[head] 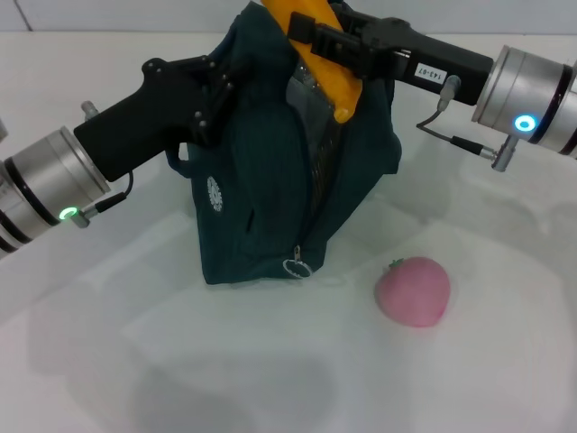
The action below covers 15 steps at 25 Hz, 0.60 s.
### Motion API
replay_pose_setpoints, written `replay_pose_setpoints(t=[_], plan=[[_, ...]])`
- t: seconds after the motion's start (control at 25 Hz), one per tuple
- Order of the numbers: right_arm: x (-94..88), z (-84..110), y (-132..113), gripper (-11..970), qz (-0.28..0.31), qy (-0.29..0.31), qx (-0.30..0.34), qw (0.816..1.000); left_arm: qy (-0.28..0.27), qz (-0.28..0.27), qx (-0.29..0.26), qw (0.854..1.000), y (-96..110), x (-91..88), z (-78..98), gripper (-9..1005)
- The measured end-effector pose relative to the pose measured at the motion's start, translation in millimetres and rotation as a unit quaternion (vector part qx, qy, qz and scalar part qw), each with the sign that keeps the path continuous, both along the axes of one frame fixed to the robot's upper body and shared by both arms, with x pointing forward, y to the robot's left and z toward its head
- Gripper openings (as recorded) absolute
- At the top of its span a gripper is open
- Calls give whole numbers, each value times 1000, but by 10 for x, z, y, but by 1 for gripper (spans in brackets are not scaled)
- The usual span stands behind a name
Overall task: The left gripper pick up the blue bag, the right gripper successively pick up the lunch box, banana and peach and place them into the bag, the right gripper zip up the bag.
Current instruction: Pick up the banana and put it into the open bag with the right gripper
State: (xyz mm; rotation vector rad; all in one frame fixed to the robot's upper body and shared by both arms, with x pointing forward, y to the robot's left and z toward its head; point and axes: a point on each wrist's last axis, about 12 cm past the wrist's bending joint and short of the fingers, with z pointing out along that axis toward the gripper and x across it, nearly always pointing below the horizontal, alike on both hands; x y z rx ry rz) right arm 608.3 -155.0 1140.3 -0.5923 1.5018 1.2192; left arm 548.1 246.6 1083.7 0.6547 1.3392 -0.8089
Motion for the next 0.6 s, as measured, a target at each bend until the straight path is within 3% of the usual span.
replay_pose_setpoints(t=[0.6], plan=[[37, -96, 32, 478, -20, 25, -21, 999, 1, -11, 7, 1000, -21, -9, -6, 42]])
